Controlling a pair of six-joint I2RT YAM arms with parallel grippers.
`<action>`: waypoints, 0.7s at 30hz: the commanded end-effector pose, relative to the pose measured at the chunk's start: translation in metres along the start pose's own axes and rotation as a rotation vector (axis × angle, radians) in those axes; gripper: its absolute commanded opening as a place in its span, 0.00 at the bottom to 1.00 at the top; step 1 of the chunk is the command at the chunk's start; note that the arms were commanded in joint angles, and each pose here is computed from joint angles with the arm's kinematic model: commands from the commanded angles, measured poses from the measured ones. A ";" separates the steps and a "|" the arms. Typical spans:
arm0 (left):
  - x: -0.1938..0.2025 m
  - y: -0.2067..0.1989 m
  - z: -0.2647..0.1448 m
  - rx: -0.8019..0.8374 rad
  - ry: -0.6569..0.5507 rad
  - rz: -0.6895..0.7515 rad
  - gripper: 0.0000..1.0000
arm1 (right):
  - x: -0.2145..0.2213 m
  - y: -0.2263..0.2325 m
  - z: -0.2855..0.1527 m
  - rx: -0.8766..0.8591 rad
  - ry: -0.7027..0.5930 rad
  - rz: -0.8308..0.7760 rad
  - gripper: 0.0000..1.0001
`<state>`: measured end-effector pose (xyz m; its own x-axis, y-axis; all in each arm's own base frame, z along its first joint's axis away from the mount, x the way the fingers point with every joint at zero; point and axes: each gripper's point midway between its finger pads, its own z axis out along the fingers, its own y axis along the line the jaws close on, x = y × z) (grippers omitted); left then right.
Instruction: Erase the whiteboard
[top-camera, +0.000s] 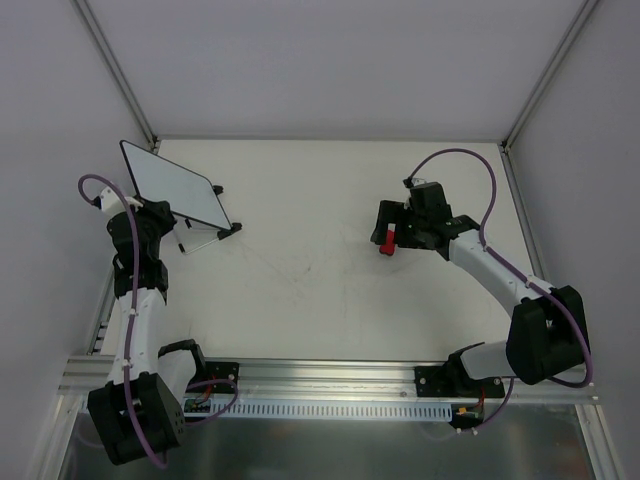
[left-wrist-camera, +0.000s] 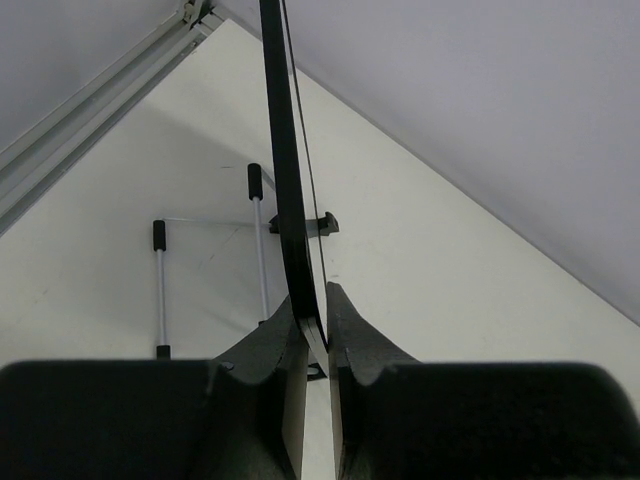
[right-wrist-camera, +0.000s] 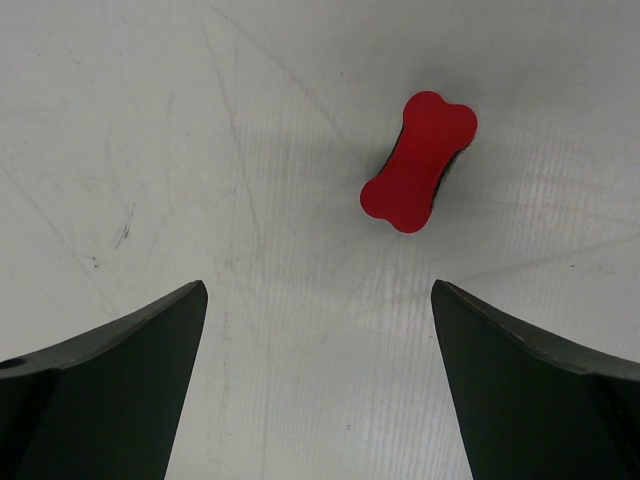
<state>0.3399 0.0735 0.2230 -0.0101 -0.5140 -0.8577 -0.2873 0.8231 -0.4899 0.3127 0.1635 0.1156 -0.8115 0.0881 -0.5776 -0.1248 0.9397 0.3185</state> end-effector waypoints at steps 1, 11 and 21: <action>-0.036 -0.023 -0.008 0.071 -0.090 0.000 0.00 | -0.005 0.003 -0.001 -0.017 -0.021 0.013 0.99; -0.033 -0.023 -0.016 0.055 -0.066 -0.039 0.00 | -0.004 0.002 0.001 -0.014 -0.014 0.018 0.99; -0.012 -0.016 -0.018 0.043 -0.017 -0.067 0.00 | -0.003 0.003 0.002 -0.021 -0.011 0.024 0.99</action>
<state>0.3274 0.0680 0.2231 -0.0270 -0.5630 -0.8260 -0.3077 0.7909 -0.5290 0.3121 0.1648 0.1149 -0.8154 0.0934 -0.5713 -0.1216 0.9372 0.3268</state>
